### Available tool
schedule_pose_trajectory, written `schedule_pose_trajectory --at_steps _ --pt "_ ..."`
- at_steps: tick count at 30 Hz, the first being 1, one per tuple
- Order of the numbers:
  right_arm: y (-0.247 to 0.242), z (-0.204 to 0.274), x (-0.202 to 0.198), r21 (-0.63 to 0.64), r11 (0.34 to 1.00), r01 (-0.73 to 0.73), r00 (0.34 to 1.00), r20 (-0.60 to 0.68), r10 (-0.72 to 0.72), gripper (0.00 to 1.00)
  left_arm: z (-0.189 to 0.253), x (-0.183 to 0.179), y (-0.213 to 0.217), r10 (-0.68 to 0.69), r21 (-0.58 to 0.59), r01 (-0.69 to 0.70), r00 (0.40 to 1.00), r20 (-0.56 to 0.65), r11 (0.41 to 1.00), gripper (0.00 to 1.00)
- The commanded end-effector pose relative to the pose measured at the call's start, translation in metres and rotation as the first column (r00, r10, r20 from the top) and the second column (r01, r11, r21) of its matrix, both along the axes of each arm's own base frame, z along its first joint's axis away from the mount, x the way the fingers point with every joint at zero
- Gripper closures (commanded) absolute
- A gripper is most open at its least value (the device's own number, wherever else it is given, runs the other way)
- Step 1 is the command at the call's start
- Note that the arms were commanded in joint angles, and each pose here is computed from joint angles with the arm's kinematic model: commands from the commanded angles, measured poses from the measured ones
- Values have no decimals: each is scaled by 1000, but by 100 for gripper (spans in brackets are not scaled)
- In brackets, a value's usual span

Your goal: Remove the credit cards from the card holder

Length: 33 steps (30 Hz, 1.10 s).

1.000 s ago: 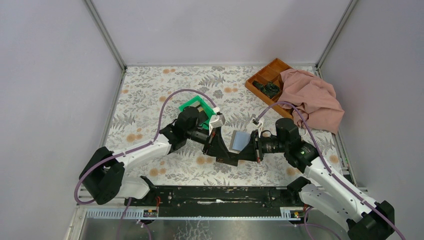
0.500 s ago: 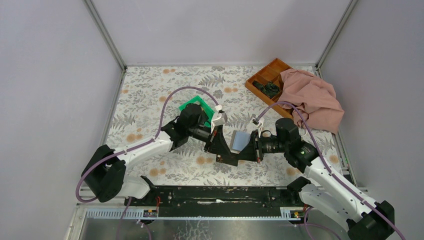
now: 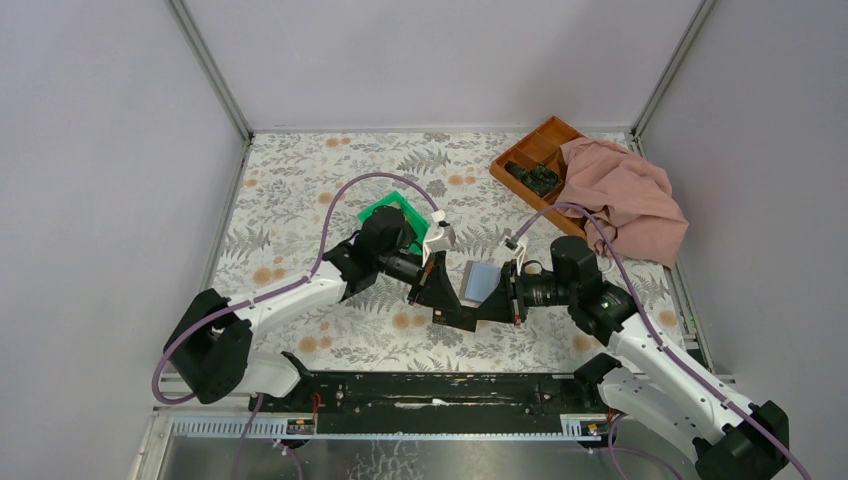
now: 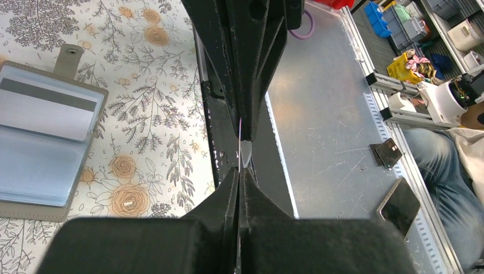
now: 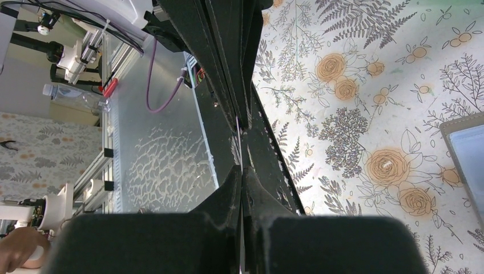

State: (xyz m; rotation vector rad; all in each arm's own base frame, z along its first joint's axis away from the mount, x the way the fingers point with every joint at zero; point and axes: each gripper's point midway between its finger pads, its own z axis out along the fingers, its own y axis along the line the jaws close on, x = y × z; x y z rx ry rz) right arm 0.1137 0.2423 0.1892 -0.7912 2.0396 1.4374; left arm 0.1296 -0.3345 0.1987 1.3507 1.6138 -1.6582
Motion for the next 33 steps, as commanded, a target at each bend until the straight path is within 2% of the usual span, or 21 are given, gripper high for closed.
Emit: schedule_pose_trajectory --at_steps 1,8,10,12,17,20,23,28,33 --pt "4 15 0 33 999 -26 999 37 25 100 6 1 -3 -20 -13 21 999 30 1000 100" --pt "0 17 13 22 998 63 994 89 -65 100 7 15 2 70 -20 -68 992 108 997 100" --pt "-4 16 21 12 992 124 986 110 -125 63 6 27 4 127 -19 -126 983 134 992 100" --pt "-10 15 32 -11 978 207 970 131 -203 50 5 41 9 176 -19 -175 972 155 984 100" --pt "-22 0 48 -82 947 312 942 160 -296 36 -5 92 27 338 -8 -340 930 143 940 100" --pt "-29 -14 60 -134 918 373 922 169 -349 34 -11 130 45 451 10 -457 879 155 889 100" --pt "-29 -30 68 -164 901 402 912 158 -378 34 -10 159 63 511 -1 -518 844 164 856 100" --pt "-25 -65 75 -219 893 394 919 117 -377 34 -7 207 84 560 7 -572 804 200 820 100" --pt "-22 -88 83 -272 884 381 924 103 -367 34 -28 248 88 579 72 -603 788 209 795 100"
